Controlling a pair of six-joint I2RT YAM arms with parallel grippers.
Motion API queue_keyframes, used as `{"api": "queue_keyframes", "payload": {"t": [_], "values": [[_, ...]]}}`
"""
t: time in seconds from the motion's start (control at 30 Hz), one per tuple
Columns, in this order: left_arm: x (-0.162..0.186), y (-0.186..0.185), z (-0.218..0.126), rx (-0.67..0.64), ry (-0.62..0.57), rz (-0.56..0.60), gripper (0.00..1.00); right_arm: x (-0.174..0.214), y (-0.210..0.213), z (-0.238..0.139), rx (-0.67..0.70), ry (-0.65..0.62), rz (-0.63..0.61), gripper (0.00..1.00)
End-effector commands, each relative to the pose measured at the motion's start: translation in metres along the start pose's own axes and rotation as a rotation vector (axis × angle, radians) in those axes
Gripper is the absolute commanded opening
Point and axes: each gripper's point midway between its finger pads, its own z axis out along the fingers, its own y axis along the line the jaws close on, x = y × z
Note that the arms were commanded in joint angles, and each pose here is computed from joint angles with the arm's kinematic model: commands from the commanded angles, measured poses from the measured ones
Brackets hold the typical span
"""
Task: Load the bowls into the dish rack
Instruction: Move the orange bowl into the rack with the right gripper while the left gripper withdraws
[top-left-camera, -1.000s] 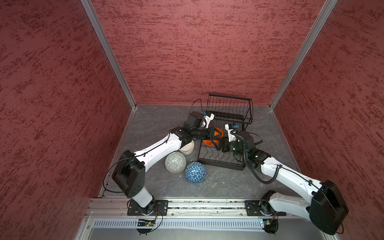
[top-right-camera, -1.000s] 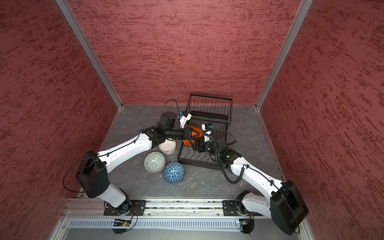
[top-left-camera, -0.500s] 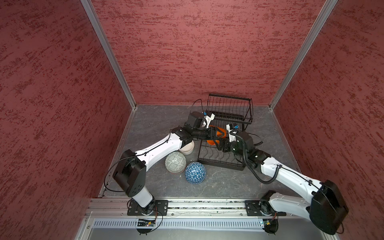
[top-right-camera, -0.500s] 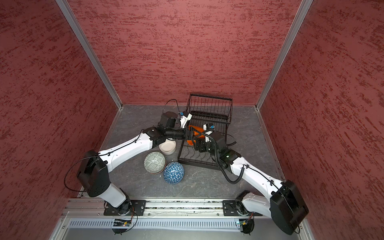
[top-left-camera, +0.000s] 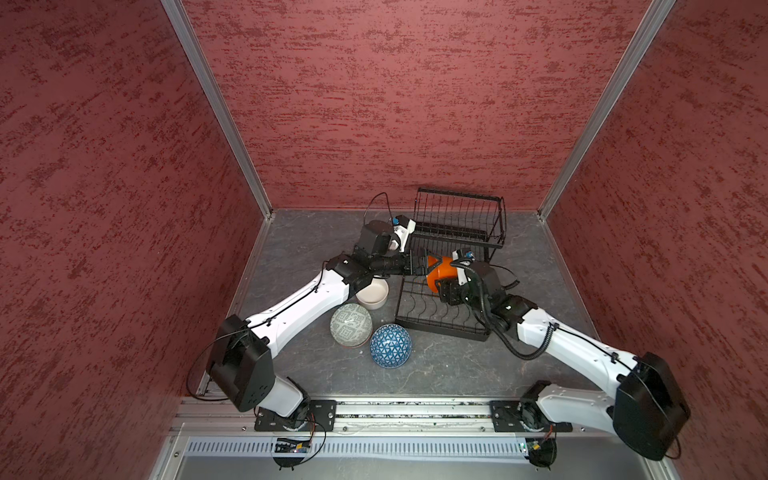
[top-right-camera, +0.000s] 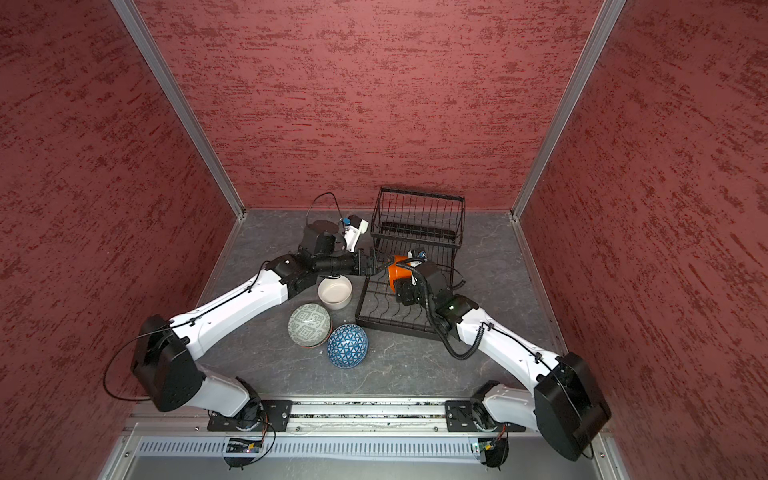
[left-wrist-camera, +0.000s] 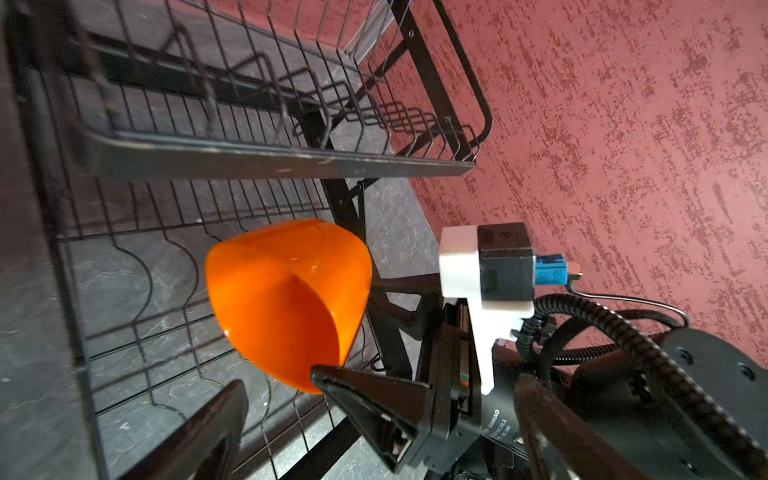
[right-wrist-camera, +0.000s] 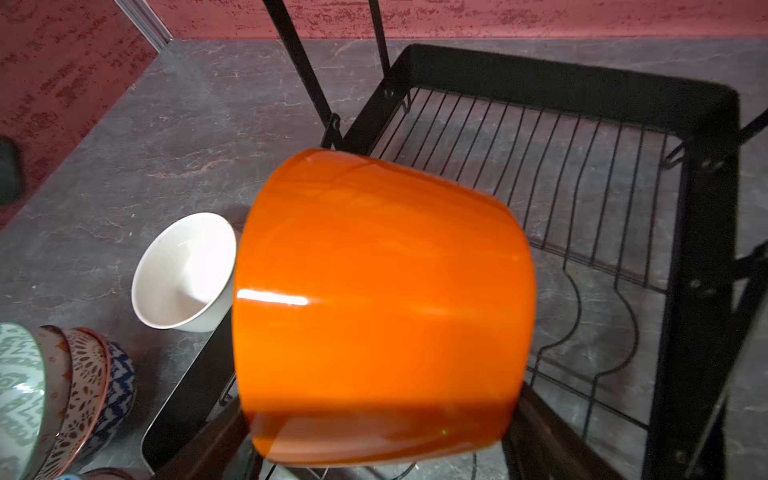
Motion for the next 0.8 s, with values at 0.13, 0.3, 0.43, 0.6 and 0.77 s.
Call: {"api": "queue_keyframes", "payload": {"t": [0.13, 0.3, 0.43, 0.6, 0.77], "values": [[-0.008, 0.032, -0.041, -0.119, -0.091, -0.011, 1.00, -0.028, -0.013, 0.003, 0.129, -0.035, -0.128, 0.75], [-0.006, 0.050, -0.064, -0.162, -0.129, -0.039, 1.00, -0.033, -0.023, 0.011, 0.214, -0.017, -0.205, 0.75], [-0.005, 0.059, -0.077, -0.178, -0.150, -0.054, 1.00, -0.036, -0.031, 0.018, 0.274, -0.009, -0.252, 0.76], [-0.003, 0.067, -0.085, -0.191, -0.163, -0.068, 1.00, -0.037, -0.044, 0.024, 0.359, -0.012, -0.288, 0.76], [-0.002, 0.070, -0.087, -0.193, -0.163, -0.076, 1.00, -0.043, -0.055, 0.024, 0.444, -0.036, -0.328, 0.76]]}}
